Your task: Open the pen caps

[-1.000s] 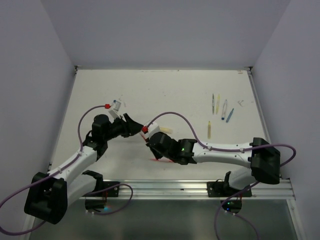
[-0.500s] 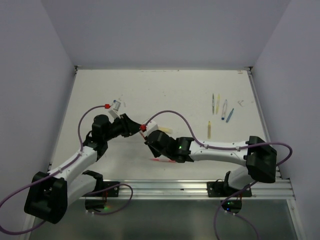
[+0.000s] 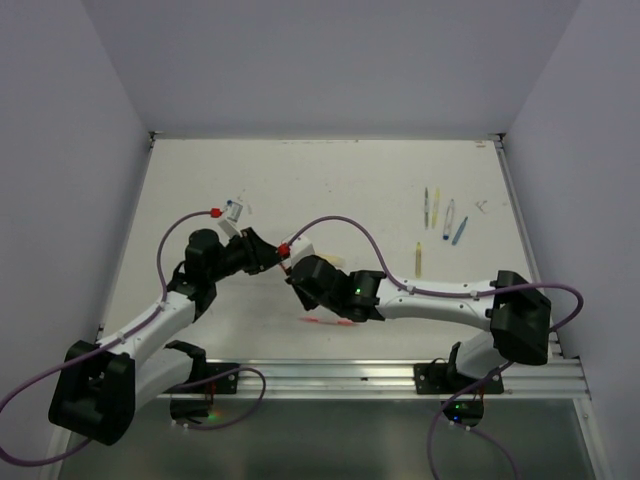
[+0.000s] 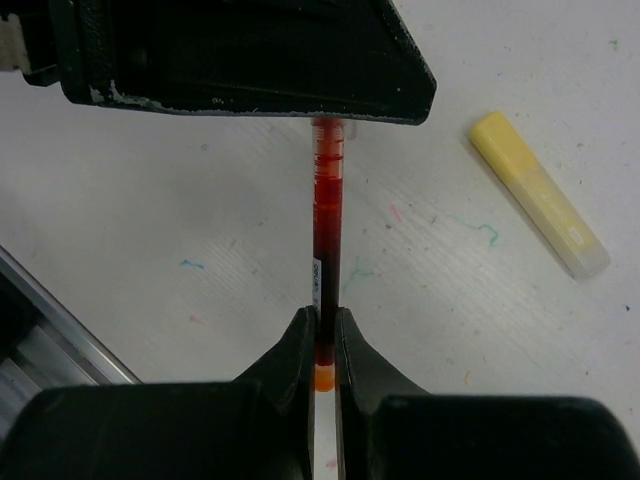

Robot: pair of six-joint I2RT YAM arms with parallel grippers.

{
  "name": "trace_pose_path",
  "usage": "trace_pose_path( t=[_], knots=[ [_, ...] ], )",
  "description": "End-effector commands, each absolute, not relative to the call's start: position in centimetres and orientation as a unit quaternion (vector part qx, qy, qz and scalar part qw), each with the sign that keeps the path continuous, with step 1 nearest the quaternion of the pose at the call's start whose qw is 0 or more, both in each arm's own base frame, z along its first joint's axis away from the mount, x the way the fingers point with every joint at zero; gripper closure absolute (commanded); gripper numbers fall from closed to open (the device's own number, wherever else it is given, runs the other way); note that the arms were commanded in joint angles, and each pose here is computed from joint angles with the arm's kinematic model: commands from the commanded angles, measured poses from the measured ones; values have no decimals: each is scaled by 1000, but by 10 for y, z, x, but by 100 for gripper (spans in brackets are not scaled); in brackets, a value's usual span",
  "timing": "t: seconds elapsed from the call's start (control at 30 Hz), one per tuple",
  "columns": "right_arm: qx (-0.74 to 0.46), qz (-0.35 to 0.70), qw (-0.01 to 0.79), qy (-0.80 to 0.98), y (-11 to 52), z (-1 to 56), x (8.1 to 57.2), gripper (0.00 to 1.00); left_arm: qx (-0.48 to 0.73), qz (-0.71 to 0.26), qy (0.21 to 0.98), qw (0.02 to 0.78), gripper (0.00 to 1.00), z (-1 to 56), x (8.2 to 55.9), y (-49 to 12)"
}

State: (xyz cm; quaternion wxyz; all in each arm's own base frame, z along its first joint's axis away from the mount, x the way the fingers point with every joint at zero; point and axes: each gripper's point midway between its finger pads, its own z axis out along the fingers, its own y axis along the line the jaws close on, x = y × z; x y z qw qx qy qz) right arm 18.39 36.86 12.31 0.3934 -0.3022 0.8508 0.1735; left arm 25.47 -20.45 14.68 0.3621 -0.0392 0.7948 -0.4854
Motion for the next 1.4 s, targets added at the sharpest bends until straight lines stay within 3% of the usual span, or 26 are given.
trace_pose_path(
  t=[0.0,0.1,0.13,0.2,0.33,0.43,0.47,0.63,0.8,0.9,0.93,1.1,1.37],
  knots=[
    [-283,184,423,841,379,145,198,100,-23,-504,779,373,69,159,254,-210],
    [-281,189,424,840,381,147,199,100,-22,-505,778,373,80,160,254,-211],
    [-282,192,423,839,382,147,198,100,-23,-504,779,373,92,159,254,-210],
    [-284,190,423,839,382,145,198,100,-22,-504,778,375,100,161,254,-210],
    [-291,198,420,837,383,142,195,100,-26,-503,777,378,100,161,255,-209],
    [-295,207,421,832,386,144,194,86,-27,-508,773,378,100,163,254,-210],
    [-299,210,422,830,390,144,194,77,-26,-510,772,378,100,164,253,-210],
    [-304,214,422,827,401,149,202,74,-25,-513,771,378,100,165,252,-210],
    [-304,219,420,827,412,148,211,76,-23,-517,768,379,100,169,251,-211],
    [-301,220,419,828,414,148,215,84,-23,-520,766,378,100,169,251,-212],
    [-302,219,417,829,414,146,216,100,-23,-519,767,377,100,168,251,-212],
    [-296,186,409,843,400,127,218,100,-77,-490,774,394,100,165,268,-199],
    [-288,102,401,864,354,86,209,100,-193,-446,757,436,100,185,341,-161]
  ],
)
